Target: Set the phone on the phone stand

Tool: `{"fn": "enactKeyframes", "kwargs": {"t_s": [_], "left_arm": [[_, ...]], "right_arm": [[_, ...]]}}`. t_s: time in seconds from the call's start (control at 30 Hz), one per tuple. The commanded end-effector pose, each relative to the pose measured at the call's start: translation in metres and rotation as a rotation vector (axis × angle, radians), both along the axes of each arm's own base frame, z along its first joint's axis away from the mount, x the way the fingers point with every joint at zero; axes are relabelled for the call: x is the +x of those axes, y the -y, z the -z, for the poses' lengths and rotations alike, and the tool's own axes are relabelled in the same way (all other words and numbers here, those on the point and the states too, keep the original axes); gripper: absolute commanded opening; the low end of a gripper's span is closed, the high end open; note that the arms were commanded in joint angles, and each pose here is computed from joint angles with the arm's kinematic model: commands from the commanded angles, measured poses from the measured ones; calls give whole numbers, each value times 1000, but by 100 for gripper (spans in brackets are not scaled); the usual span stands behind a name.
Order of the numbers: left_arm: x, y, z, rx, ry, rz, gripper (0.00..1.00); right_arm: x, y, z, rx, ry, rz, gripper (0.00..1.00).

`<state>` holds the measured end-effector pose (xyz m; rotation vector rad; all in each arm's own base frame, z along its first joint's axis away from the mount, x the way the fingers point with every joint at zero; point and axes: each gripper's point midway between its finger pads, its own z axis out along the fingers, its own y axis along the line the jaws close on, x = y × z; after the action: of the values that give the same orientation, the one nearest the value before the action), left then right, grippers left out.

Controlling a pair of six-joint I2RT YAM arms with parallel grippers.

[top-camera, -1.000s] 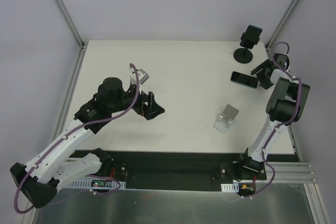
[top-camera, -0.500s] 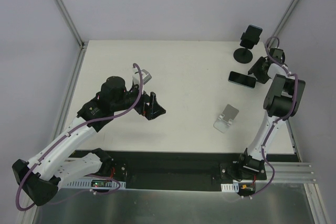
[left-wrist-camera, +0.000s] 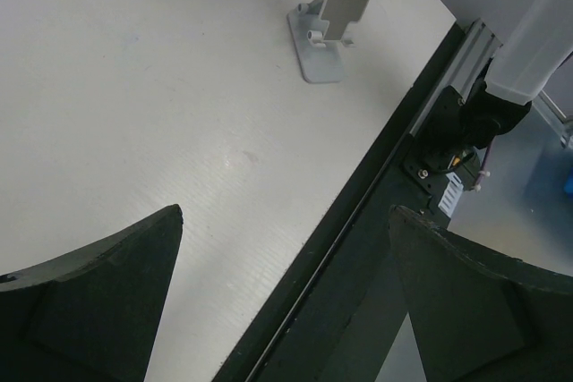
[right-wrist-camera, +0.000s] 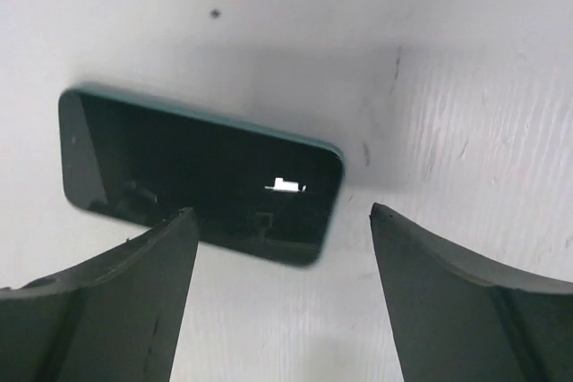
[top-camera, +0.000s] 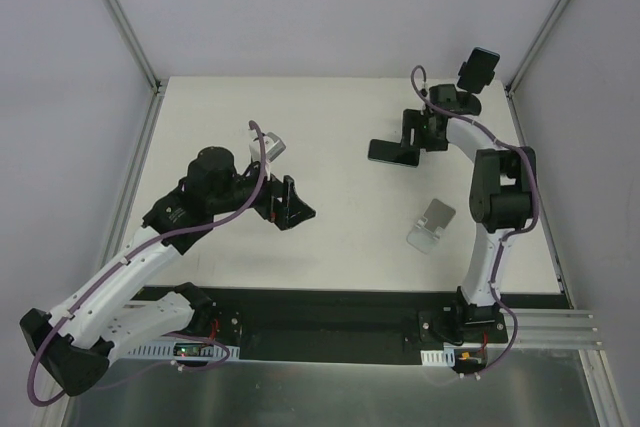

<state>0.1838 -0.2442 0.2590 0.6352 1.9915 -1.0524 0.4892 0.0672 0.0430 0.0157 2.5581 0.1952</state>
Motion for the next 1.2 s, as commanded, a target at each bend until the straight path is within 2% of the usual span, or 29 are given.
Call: {"fn": "enactKeyframes", "kwargs": {"t_s": [0.0,0.1,0.17,0.2,0.23,0.27,0.3,0.33,0.5,0.6,0.77,0.83,1.17], "left_arm": [[-3,-2,-19,-53,33,-7,96],[-3,-5,-18,-50,44,-15,96],[-2,-6,-19,-46,58,-19,96],[-2,-6,-18,-44,62,-19,96],[-1,-7,-19,-42,70,-25,96],[0,-8,-18,-39,72,-28,97],[1,-8,-19,-38,77,-34,96],[2,-8,-20,-36,82,-34,96],[6,-7,-22,-22,105,-29,97],[8,-6,-21,-13,115,-21,97],[2,-4,-24,-33,98,-3,97],[-2,-5,-24,-43,89,-2,97],[-5,-5,-15,-48,41,-11,96]], "right_arm": [[-18,14,-87,11,112,55,81],[-47,26,-109,25,84,234,90],[-79,27,-108,44,3,334,100],[-92,28,-123,43,25,368,97],[-119,33,-116,10,-43,432,96],[-138,45,-128,-63,-23,523,96],[-153,45,-129,-48,-42,640,96],[-184,47,-121,-94,-119,666,96],[-251,34,-116,-123,-130,730,96],[-266,32,-95,-121,-113,756,96],[-243,32,-77,-158,-60,701,96],[-230,23,-69,-125,-40,670,97],[-210,10,-51,-144,-13,604,98]]}}
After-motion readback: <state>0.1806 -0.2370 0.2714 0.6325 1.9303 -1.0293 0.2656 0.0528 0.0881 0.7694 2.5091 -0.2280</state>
